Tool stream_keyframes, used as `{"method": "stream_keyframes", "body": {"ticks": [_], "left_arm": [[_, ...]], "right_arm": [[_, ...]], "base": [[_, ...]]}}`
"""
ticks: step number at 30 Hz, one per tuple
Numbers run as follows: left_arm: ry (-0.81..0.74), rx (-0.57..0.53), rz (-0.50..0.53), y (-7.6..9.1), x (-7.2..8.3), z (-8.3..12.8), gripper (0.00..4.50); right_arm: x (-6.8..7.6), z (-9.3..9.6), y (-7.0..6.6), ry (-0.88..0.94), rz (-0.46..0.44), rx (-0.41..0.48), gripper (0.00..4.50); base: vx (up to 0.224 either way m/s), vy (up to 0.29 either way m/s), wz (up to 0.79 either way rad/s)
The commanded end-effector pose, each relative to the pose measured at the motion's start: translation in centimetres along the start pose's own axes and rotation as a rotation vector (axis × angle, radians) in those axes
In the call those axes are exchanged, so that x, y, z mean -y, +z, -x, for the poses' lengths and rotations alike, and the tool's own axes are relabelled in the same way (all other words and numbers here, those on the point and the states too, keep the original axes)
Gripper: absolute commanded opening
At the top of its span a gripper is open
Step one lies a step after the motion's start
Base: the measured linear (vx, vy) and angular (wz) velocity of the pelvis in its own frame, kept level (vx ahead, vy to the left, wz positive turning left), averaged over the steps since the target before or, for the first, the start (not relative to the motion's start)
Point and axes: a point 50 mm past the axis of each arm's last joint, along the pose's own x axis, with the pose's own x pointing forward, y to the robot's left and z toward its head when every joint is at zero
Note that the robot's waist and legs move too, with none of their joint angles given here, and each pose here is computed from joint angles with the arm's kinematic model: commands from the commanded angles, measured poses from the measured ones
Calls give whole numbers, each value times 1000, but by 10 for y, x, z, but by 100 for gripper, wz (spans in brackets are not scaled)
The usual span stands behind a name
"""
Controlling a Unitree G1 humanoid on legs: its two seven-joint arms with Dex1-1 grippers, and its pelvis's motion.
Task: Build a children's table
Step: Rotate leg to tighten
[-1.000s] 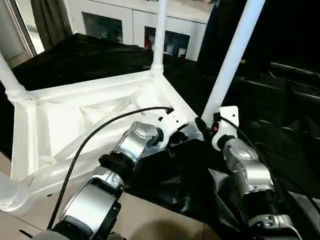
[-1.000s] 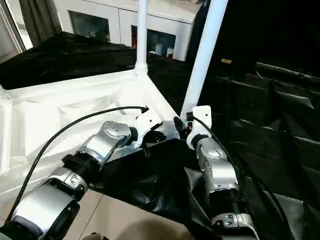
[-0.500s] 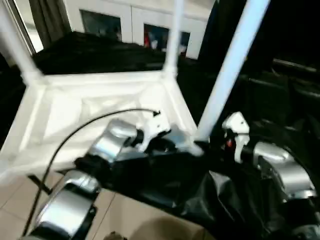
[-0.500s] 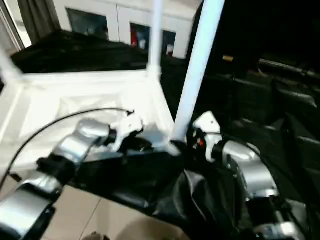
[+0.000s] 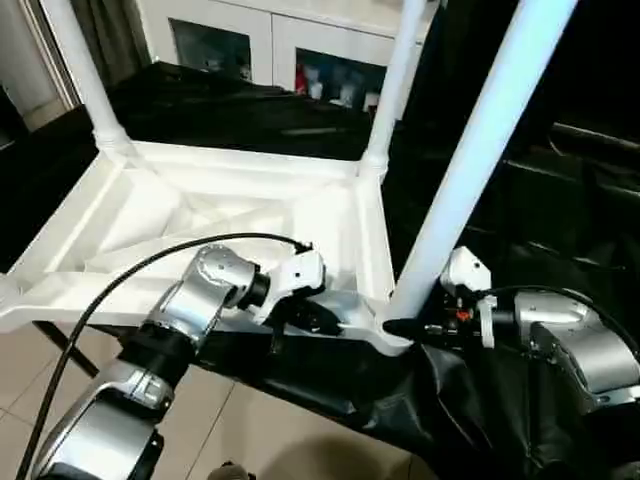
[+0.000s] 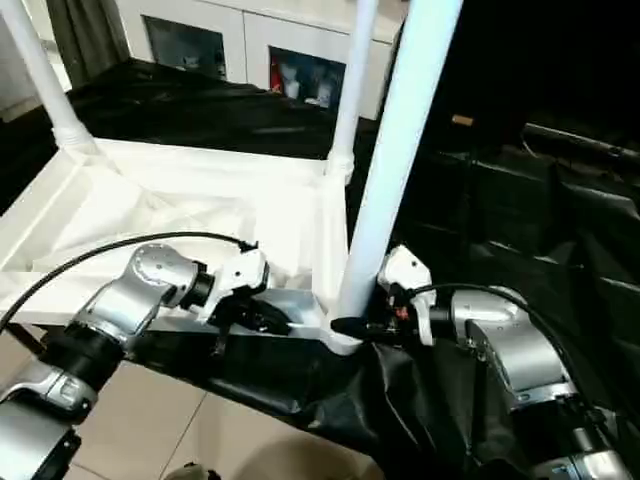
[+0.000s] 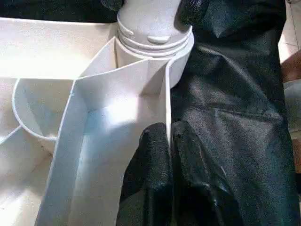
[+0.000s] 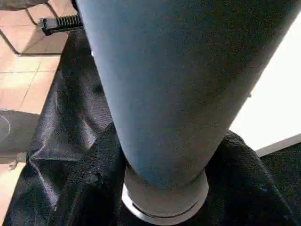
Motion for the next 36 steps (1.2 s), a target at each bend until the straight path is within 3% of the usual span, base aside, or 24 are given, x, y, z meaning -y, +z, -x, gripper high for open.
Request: {"method": "stream_keyframes", "body": {"ticks": [1,6,9,12,13,17,21,23,27,28,29,30,36], "left_arm": [[-34,20,-46,12,2,-6,0],[-19,22,-48,13,2,-6,0],[88,8,-9,13,-8,-8,0],[290,2,48,15,-26,-13,0],[290,2,48,15,-26,-13,0],[451,5,134,24,-38,-31,0],[502,2,160,34,-39,-54,0],[491,5,142,40,-36,-68,0],[486,-3,127,41,-36,-72,0],[490,-4,128,41,-36,-71,0],[496,-5,130,40,-37,-70,0],[497,-6,122,39,-39,-66,0],[460,-1,92,35,-40,-56,0]], "right_arm": [[-3,-3,-1,47,6,-31,201],[-4,-3,-2,49,0,-33,199],[3,-7,-6,-62,-56,6,199],[16,-20,-22,-291,-136,-35,198],[16,-20,-22,-291,-136,-35,198],[28,-45,-30,-616,-352,13,196],[30,-74,-21,-784,-488,80,196],[27,-91,-9,-786,-444,99,196],[25,-100,3,-758,-396,137,196],[26,-100,6,-759,-380,148,196],[27,-99,8,-756,-381,162,252],[30,-95,11,-755,-379,189,266],[37,-78,14,-682,-302,196,311]], "base": [[0,0,0],[0,0,0],[0,0,0],[0,0,0],[0,0,0],[0,0,0],[0,0,0],[0,0,0],[0,0,0],[0,0,0],[0,0,0],[0,0,0],[0,0,0]]}}
